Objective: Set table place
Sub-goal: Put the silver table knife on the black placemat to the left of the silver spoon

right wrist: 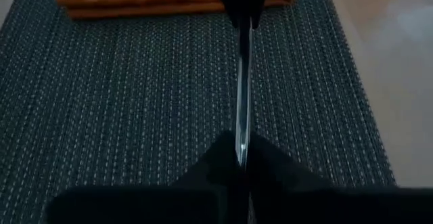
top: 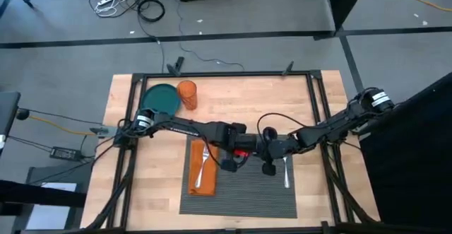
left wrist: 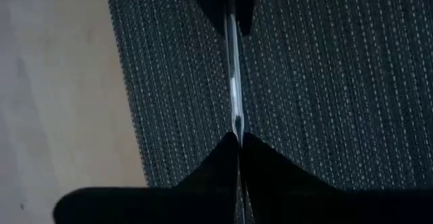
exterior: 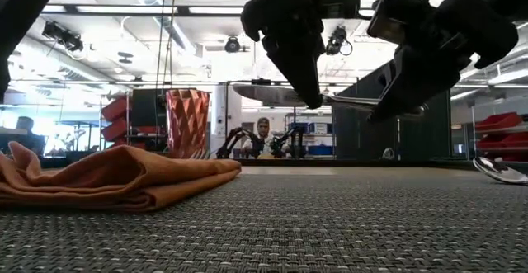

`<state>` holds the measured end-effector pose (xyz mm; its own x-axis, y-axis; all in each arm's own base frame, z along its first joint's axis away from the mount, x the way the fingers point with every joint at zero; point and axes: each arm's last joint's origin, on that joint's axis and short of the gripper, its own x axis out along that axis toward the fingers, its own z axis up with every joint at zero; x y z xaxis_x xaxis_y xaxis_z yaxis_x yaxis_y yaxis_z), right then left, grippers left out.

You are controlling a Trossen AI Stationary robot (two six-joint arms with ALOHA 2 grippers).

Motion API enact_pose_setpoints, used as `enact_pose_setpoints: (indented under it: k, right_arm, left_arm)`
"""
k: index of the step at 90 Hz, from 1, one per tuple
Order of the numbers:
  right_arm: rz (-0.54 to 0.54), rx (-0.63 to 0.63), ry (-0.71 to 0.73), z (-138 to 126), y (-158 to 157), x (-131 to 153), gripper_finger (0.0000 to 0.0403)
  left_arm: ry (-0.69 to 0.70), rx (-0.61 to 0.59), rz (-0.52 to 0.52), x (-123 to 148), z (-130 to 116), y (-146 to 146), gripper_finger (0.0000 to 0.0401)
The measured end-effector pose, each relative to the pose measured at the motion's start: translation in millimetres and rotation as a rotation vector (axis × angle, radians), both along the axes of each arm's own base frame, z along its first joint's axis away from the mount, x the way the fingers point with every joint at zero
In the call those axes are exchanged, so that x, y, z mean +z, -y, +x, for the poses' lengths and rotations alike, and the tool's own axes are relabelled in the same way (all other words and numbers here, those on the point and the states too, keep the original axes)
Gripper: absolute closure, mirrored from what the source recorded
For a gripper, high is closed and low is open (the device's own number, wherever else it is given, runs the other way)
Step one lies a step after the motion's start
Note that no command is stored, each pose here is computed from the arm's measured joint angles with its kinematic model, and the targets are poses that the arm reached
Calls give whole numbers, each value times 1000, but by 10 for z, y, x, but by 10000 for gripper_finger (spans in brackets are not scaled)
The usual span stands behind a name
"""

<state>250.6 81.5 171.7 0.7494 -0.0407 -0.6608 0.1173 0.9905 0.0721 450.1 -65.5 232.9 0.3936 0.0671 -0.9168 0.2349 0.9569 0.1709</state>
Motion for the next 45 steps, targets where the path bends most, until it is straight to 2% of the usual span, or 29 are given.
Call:
enact_pose_setpoints:
  k: [29,45]
  right_arm:
    - [40,-51,-69,-48,15,-49,402]
    - [81,-102,-93,-73,13,-68,403]
  left_arm:
    - [0,61,84,20,-14,-42,285]
    - [9,85,109,143,-22,-40,264]
